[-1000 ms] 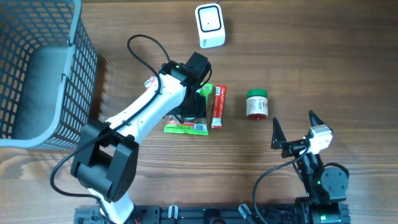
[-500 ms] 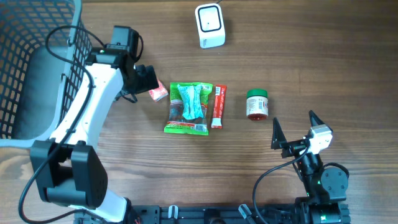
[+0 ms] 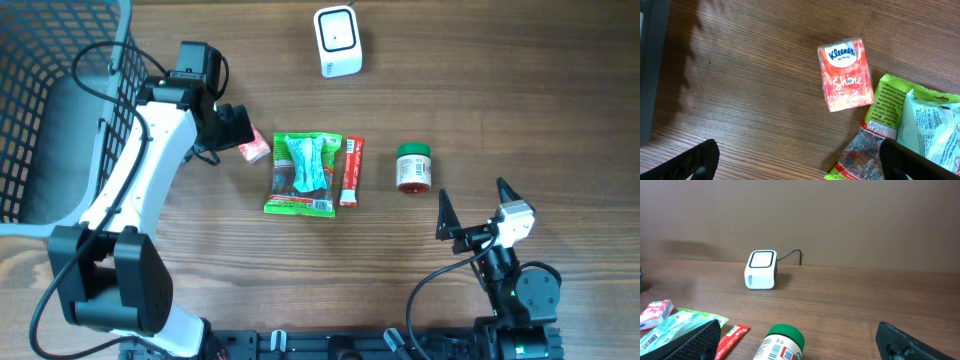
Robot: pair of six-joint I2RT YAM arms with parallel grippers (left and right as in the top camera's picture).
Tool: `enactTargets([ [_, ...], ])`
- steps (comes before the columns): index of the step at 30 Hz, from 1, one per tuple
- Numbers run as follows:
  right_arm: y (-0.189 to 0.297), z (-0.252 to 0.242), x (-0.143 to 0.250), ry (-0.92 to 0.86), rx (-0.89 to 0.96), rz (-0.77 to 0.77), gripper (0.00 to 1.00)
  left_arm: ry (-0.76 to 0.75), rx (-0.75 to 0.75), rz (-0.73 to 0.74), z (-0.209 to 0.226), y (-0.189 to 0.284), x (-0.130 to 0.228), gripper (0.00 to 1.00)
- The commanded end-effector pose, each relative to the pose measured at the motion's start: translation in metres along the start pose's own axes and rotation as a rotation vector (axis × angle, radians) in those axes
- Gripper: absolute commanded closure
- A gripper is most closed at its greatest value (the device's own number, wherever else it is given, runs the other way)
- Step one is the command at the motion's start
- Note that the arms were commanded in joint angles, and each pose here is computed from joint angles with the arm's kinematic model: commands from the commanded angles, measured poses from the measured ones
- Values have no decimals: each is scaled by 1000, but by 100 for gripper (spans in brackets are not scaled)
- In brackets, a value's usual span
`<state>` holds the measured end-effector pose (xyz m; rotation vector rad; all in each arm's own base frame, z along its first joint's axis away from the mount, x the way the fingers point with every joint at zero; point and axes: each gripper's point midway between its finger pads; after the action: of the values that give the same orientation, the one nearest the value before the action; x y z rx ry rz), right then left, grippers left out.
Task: Scan the item barcode
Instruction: 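Move right gripper over green-lid jar and lower onto it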
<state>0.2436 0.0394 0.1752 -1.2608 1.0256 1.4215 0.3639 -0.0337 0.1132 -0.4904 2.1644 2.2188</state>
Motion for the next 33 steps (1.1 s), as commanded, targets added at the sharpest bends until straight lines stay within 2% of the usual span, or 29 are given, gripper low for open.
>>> enactTargets([
  [1,0,0,-2,7,3,-9,0,-9,25,-24,-4,8,-5,0],
  [19,0,0,-1,2,3,-7,0,-9,25,-24,-4,8,-5,0],
  [22,-3,3,12,-297,-11,56,0,-9,25,-24,-4,8,-5,0],
  [25,-6,8,31,-341,-23,190,0,-9,25,-24,-4,8,-5,0],
  [27,-8,10,14,-346,-13,223,0,-9,25,-24,-4,8,-5,0],
  [30,-15,16,-45,-347,-10,234,0,-9,25,-24,-4,8,-5,0],
  [33,-21,24,-110,-322,13,384,0,-9,25,-24,-4,8,-5,0],
])
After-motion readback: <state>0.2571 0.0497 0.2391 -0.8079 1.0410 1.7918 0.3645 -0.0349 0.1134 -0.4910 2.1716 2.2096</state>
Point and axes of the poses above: each gripper's point midway between its finger pads, its own y axis back along the fingers, its own z axis along the line the jaws close on, x = y × z, and after that the axes turned 5 degrees about -y, right-handed
